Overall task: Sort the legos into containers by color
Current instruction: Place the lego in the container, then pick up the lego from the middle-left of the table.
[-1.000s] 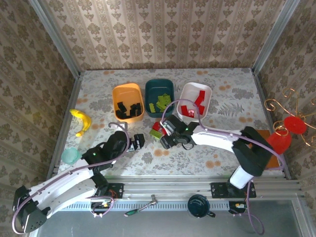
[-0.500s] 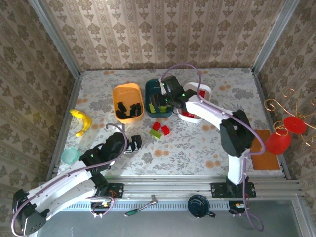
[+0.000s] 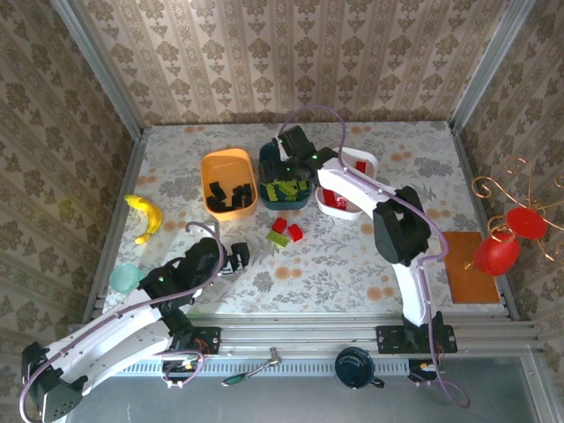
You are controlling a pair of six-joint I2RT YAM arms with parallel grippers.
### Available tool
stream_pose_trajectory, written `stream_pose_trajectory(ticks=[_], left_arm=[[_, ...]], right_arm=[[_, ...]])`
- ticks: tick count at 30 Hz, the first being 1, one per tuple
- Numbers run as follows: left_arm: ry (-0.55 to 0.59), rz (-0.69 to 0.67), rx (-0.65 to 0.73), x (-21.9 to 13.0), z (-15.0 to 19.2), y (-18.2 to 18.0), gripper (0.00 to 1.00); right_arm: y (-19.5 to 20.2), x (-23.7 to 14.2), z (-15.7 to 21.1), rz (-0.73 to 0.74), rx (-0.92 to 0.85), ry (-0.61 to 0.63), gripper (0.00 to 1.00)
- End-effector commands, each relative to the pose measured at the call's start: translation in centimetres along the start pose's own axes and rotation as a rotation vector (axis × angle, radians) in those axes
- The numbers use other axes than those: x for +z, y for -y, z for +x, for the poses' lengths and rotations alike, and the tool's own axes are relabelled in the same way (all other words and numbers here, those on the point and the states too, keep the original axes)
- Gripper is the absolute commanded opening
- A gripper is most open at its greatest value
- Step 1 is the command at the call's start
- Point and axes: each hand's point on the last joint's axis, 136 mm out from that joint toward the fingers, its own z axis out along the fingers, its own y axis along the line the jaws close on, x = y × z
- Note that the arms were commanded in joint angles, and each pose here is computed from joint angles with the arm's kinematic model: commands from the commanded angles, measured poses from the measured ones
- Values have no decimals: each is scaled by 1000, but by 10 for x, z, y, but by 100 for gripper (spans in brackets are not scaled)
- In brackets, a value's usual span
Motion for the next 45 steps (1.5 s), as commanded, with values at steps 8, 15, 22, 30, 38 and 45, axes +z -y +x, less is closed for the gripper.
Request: stream_pose_trajectory(ticks=[8,15,22,30,38,45], left_arm=[[-43,-207,-15,19,-15,-45,96],[-22,-295,-9,58,-31,-63,89],[-67,-313,-89,101,-38,-87,74],[-82,-289,-162,131,-35,-102,73],[-83,-294,-171,146,-39,-109,69],[-96,-336,-202,152,-36,-125,65]], right_arm=[[-4,-75,60,-74,16,70,92],[5,-81,85,-69,44,60,92],[5,-91,79,-63,36,84,92],[5,-98,78,-65,29,97,92],[4,-106,74,-74,30,112,92],[5,-107,77,-66,25,108,92]])
